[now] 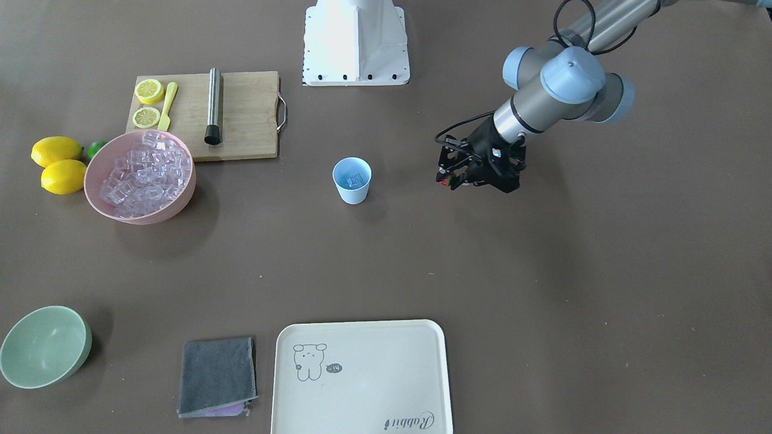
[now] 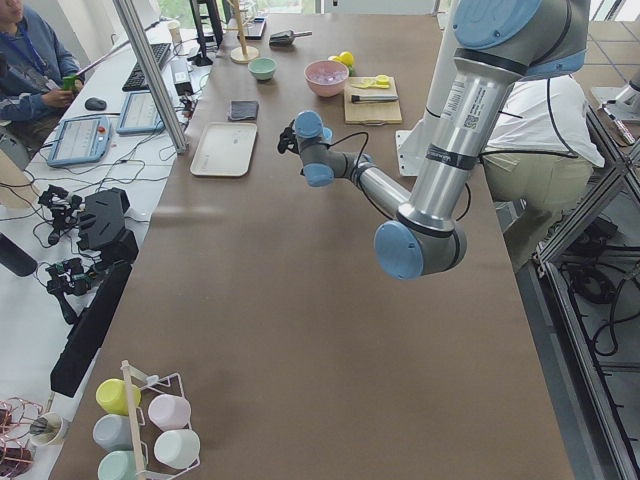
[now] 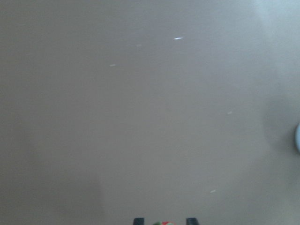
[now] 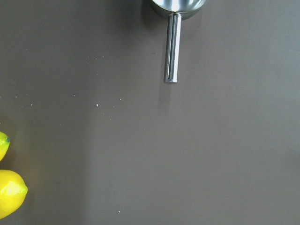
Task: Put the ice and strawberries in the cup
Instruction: 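Carry the strawberry with the left gripper over the light-blue cup, then open the left gripper to drop the strawberry into the cup and withdraw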
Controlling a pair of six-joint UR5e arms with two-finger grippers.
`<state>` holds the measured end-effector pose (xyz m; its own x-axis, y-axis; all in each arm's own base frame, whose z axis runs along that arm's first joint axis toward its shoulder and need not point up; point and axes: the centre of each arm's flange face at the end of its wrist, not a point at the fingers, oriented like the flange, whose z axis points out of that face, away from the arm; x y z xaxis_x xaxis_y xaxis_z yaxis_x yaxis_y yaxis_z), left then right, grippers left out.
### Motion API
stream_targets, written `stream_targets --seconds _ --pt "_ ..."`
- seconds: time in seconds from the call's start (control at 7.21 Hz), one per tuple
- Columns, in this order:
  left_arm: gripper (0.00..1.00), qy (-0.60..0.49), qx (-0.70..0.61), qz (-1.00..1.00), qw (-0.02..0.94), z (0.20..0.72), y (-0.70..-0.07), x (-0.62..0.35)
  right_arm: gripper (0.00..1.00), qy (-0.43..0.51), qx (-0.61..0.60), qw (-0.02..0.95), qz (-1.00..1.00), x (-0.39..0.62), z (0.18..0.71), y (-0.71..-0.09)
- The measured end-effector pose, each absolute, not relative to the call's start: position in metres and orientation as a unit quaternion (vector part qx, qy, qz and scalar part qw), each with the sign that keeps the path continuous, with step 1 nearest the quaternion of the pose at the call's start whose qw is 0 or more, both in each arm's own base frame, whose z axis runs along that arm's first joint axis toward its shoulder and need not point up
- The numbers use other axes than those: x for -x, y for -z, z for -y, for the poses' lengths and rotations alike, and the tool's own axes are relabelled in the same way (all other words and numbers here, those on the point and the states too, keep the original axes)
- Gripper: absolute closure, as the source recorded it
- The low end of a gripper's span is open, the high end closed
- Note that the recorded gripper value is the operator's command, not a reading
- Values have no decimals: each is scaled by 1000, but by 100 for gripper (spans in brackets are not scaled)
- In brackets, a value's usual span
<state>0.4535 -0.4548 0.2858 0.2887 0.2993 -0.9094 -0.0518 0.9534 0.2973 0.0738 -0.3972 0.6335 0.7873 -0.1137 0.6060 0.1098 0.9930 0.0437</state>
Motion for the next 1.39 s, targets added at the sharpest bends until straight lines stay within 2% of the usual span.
stream_targets --seconds 0.42,0.83,0.97,1.11,1.39 --pt "100 -74 -103 -620 774 425 -213 -503 0 59 -3 945 321 -74 397 -633" --pt "100 -52 -115 -632 765 411 -182 -524 0 59 -4 945 322 -74 398 -633" --pt "12 -47 -120 -629 766 412 -182 -527 0 59 -4 944 324 -73 398 -633" --pt "3 -43 -124 -625 770 415 -186 -530 0 59 -4 944 326 -73 398 -633" --pt "2 -43 -124 -620 774 416 -192 -535 0 59 -5 943 327 -73 398 -632"
